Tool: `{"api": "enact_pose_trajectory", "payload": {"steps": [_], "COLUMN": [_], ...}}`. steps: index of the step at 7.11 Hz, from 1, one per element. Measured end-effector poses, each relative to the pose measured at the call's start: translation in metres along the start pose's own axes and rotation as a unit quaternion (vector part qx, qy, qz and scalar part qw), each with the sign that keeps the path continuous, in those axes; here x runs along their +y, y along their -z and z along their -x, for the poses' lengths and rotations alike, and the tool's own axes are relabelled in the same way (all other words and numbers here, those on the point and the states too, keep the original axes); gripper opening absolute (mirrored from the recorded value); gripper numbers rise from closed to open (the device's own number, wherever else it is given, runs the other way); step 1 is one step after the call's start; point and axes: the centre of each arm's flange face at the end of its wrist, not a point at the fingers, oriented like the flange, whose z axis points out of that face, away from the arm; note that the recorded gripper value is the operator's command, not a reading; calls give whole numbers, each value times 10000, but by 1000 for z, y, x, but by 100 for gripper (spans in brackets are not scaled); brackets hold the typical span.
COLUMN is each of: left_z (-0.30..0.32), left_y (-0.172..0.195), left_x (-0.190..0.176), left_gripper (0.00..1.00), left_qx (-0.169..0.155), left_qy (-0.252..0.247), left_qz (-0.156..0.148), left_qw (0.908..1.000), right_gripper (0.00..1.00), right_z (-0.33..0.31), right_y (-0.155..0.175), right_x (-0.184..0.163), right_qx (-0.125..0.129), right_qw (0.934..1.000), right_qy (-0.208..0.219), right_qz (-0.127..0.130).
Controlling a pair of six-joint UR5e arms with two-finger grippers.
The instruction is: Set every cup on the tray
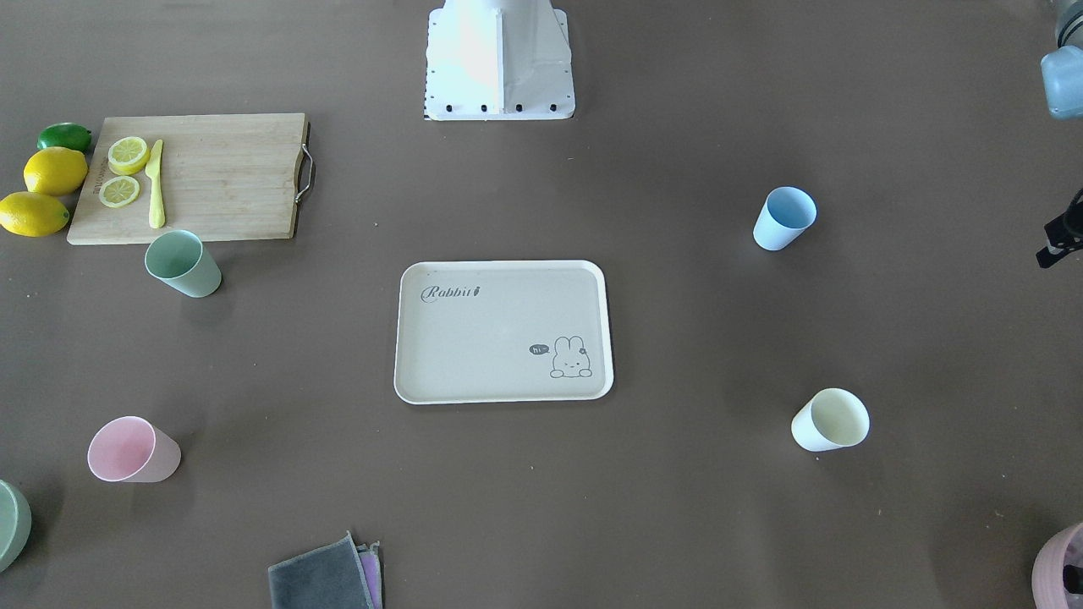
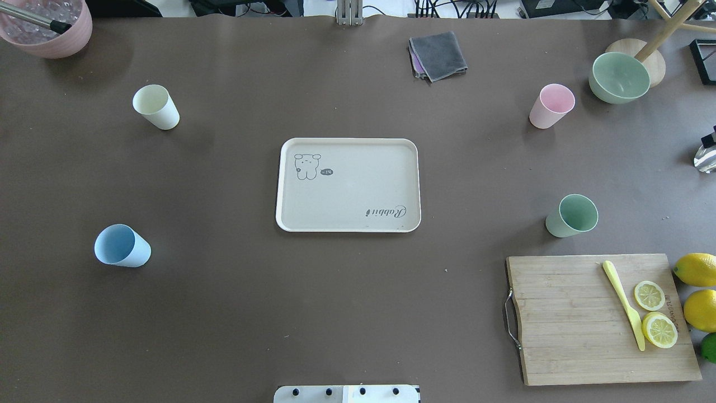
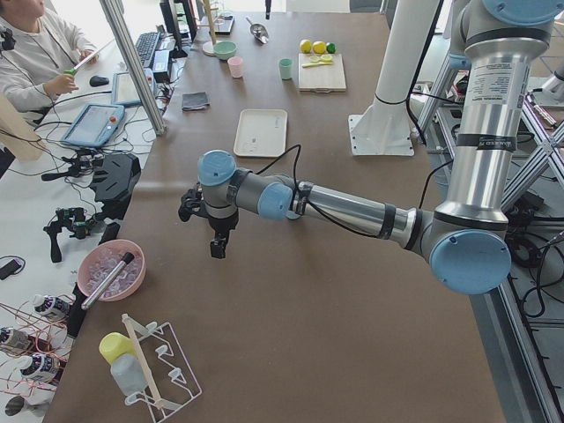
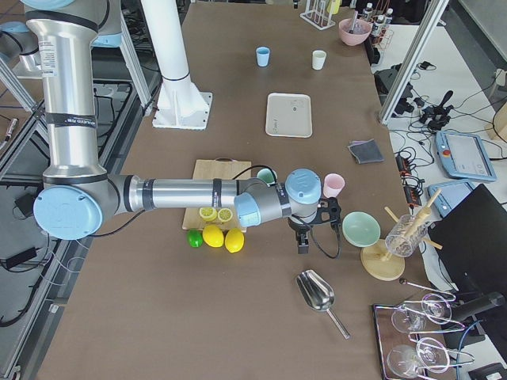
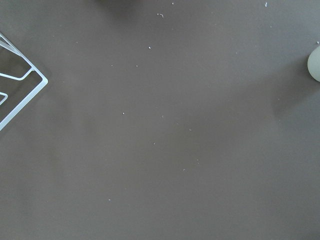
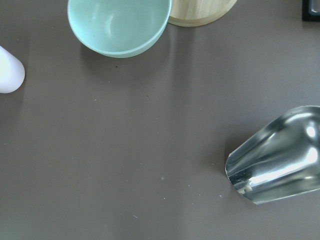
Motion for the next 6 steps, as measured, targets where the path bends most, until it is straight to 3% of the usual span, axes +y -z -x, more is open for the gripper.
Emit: {"api": "enact_pose_trajectory", "payload": {"steps": [6], "left_z": [-8], "left_y": [14], "left_x": [19], "left_gripper": [98], "left_qx": [44], "left_qy": [-74], "left_qz": [-131], "left_qw": [9999], "right_gripper": [100], "right_z": [-20], "right_y": [-6], "right_x": [19], "right_qx": [45], "right_qw": [9998], "right_qy": [-167], "right_qz": [74]}}
